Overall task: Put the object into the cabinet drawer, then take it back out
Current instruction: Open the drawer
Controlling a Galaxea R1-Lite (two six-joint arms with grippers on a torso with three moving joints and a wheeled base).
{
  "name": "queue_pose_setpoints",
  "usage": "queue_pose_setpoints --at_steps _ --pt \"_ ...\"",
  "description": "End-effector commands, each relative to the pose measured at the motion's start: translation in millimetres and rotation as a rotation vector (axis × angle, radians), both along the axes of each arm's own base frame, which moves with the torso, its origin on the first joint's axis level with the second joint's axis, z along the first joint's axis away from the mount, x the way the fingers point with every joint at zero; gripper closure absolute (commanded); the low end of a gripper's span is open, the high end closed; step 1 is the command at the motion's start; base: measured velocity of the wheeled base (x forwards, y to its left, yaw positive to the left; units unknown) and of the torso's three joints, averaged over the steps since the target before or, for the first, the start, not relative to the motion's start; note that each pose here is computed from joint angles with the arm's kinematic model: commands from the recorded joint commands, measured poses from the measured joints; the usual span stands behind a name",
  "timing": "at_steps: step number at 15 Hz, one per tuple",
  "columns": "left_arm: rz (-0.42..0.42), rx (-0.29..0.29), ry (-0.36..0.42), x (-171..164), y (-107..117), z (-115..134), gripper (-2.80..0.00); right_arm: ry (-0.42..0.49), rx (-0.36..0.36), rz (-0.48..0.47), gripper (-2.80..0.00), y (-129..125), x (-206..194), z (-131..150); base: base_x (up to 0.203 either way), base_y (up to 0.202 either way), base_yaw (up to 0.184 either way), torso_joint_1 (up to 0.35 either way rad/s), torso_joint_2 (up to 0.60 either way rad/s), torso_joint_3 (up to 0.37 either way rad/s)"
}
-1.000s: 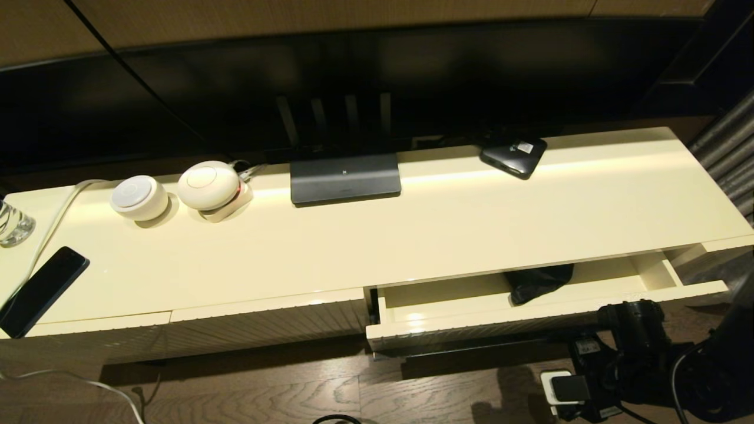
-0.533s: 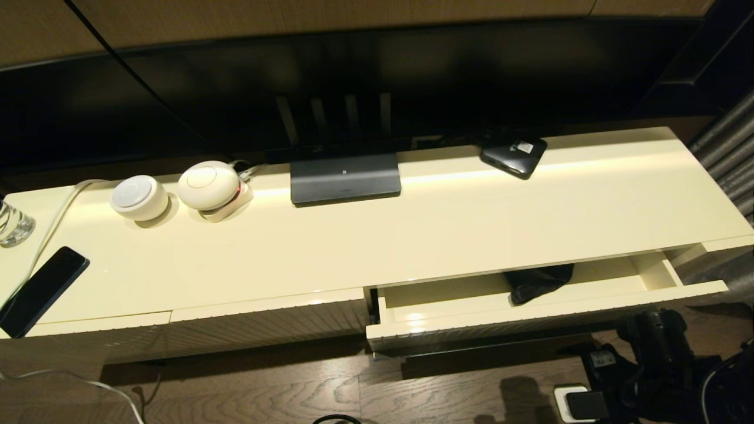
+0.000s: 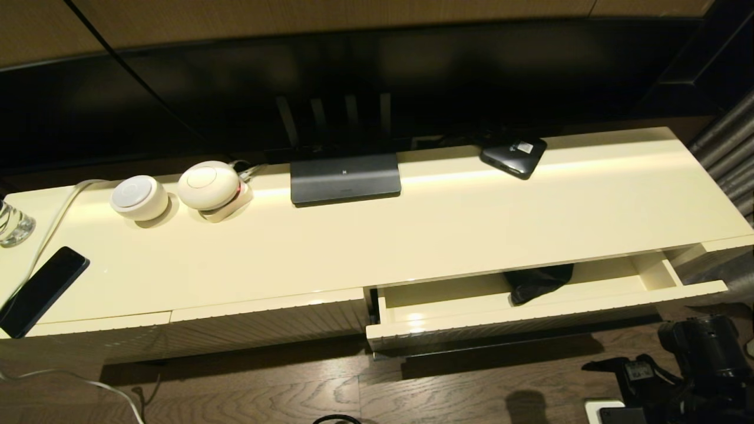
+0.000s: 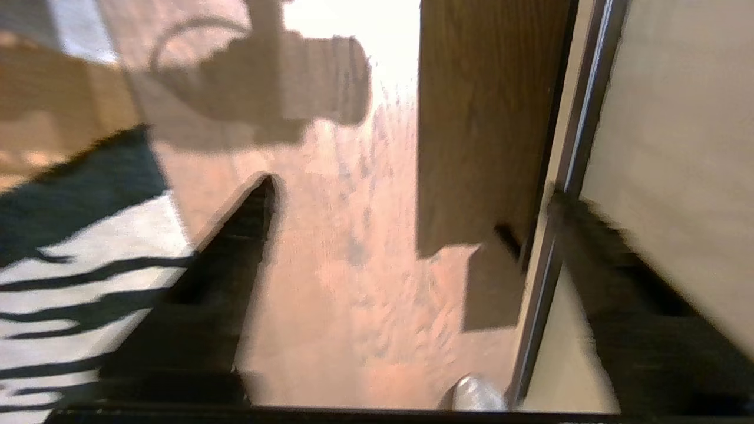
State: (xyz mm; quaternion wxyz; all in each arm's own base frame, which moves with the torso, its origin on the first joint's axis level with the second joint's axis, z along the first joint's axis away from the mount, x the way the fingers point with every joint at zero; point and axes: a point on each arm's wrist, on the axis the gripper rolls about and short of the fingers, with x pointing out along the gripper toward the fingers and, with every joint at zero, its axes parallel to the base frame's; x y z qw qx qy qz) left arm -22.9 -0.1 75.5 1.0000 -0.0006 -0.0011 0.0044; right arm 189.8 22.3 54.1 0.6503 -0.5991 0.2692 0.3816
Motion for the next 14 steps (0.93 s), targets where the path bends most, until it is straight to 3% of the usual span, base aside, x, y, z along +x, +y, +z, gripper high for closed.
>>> queue_pose_setpoints --at_steps 1,5,9,14 --pt "0.000 0.000 0.004 0.3 0.0 -0.8 0.00 -0.055 0.036 -0.038 0.00 -1.7 -19.3 24.4 0.000 0.000 0.000 0.000 0.00 0.000" --pt "0.000 0.000 0.004 0.3 0.0 -0.8 0.00 0.034 0.106 -0.160 0.00 -4.3 -44.0 53.1 0.000 0.000 0.000 0.000 0.00 0.000" --pt "0.000 0.000 0.004 0.3 0.0 -0.8 0.00 0.277 0.121 -0.266 0.00 -7.9 -82.8 96.6 0.000 0.000 0.000 0.000 0.00 0.000" --pt "0.000 0.000 0.004 0.3 0.0 -0.8 0.00 0.304 0.316 -0.576 0.00 -6.3 -68.4 130.6 0.000 0.000 0.000 0.000 0.00 0.000"
